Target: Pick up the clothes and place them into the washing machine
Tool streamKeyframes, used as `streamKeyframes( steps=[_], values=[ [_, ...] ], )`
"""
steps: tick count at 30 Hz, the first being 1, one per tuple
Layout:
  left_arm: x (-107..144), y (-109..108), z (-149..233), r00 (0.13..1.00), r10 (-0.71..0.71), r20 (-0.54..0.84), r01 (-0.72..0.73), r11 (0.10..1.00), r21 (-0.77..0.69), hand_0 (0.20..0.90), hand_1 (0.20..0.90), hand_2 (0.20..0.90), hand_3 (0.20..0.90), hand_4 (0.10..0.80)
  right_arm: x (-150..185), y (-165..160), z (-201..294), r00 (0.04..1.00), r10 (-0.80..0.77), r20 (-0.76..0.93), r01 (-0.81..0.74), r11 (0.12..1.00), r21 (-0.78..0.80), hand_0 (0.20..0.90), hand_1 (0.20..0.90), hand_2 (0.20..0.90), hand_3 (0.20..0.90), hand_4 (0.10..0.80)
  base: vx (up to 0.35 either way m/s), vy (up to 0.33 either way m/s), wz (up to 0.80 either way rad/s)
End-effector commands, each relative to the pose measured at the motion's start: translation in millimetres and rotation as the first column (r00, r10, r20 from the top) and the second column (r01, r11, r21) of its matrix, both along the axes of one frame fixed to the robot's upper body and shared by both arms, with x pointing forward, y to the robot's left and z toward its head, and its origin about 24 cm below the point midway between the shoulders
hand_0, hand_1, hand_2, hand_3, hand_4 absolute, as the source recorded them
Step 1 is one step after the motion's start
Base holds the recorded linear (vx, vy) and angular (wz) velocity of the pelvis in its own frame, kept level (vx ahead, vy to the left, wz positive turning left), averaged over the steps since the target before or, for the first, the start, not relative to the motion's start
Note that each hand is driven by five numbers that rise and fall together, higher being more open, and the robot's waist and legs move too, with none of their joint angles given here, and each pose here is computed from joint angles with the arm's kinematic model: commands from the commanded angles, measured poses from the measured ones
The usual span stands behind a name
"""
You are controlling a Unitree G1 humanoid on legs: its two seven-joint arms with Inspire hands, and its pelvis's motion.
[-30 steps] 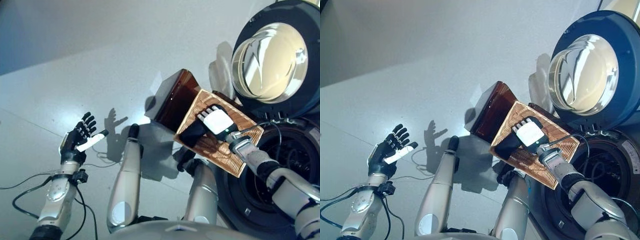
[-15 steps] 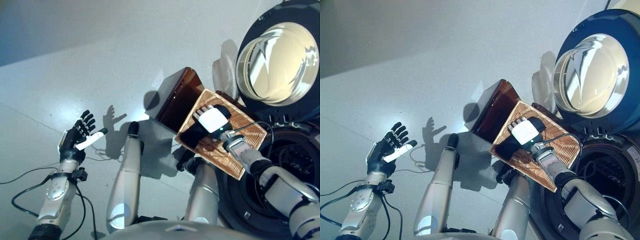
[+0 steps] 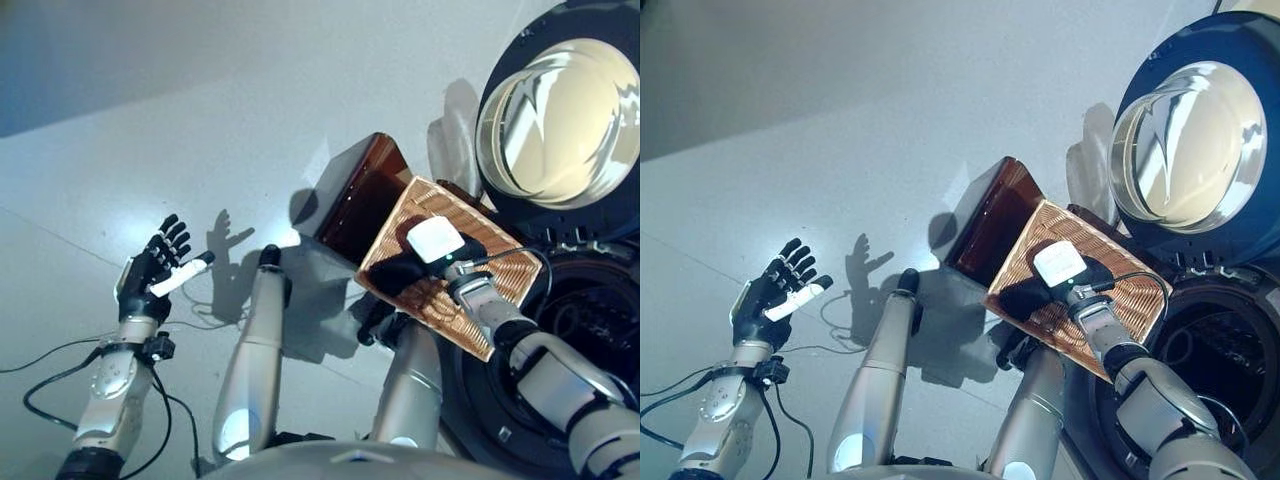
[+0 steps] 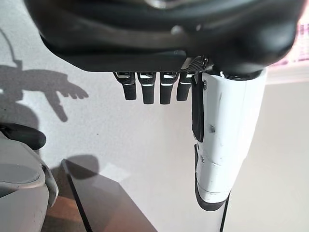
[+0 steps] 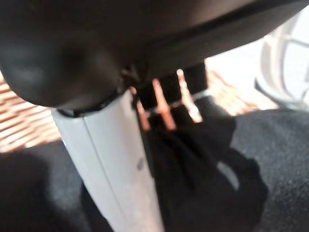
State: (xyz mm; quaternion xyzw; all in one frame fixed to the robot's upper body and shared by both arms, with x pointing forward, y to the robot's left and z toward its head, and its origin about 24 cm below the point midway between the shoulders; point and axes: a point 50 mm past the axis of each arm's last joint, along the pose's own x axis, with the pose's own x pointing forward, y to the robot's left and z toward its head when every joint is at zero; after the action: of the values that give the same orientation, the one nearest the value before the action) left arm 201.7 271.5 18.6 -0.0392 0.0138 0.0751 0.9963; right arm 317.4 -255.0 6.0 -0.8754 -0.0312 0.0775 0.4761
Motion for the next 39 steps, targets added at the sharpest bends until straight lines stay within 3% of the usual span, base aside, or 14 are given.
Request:
streamKeyframes(
  steps=[1, 14, 19, 25, 32, 39],
  values=[
    [-8.9, 9.8, 23.6, 0.989, 0.036, 0.142, -0.040, 0.999, 0.028, 0.900, 0.900, 0.900, 0.900, 0.800, 3.3, -29.2, 22.2, 0.988, -0.096, 0.124, 0.101, 0.995, -0.028, 0.200, 0.200, 0.200, 0.200, 0.300, 0.000, 0.000, 0.00],
    [-10.9, 13.6, 5.0, 0.997, 0.057, 0.058, -0.059, 0.998, 0.028, 0.900, 0.900, 0.900, 0.900, 0.800, -21.3, -41.6, 4.1, 0.957, -0.260, 0.129, 0.220, 0.940, 0.259, 0.200, 0.200, 0.200, 0.200, 0.300, -0.014, 0.016, -0.09],
    [-12.6, 13.8, -5.1, 0.996, 0.084, 0.019, -0.084, 0.996, 0.030, 0.900, 0.900, 0.900, 0.900, 0.800, -30.8, -36.2, -4.1, 0.931, -0.351, 0.099, 0.252, 0.815, 0.521, 0.200, 0.200, 0.200, 0.200, 0.300, 0.022, 0.026, -0.25],
    [-15.1, 15.3, -12.6, 0.993, 0.121, -0.007, -0.120, 0.992, 0.028, 0.900, 0.900, 0.900, 0.900, 0.800, -39.9, -30.4, -12.8, 0.915, -0.400, 0.049, 0.264, 0.687, 0.677, 0.200, 0.200, 0.200, 0.200, 0.300, 0.047, 0.017, -0.18],
    [-18.1, 12.5, -28.8, 0.983, 0.175, -0.057, -0.175, 0.985, -0.003, 0.900, 0.900, 0.900, 0.900, 0.800, -55.0, -22.9, -29.7, 0.855, -0.514, -0.061, 0.297, 0.391, 0.871, 0.200, 0.200, 0.200, 0.200, 0.300, 0.062, 0.020, -0.18],
    [-20.6, 6.6, -43.0, 0.971, 0.214, -0.106, -0.219, 0.975, -0.036, 0.900, 0.900, 0.900, 0.900, 0.800, -69.4, -10.1, -51.7, 0.759, -0.604, -0.241, 0.290, -0.018, 0.957, 0.200, 0.200, 0.200, 0.200, 0.300, 0.079, -0.001, -0.12]
  ],
)
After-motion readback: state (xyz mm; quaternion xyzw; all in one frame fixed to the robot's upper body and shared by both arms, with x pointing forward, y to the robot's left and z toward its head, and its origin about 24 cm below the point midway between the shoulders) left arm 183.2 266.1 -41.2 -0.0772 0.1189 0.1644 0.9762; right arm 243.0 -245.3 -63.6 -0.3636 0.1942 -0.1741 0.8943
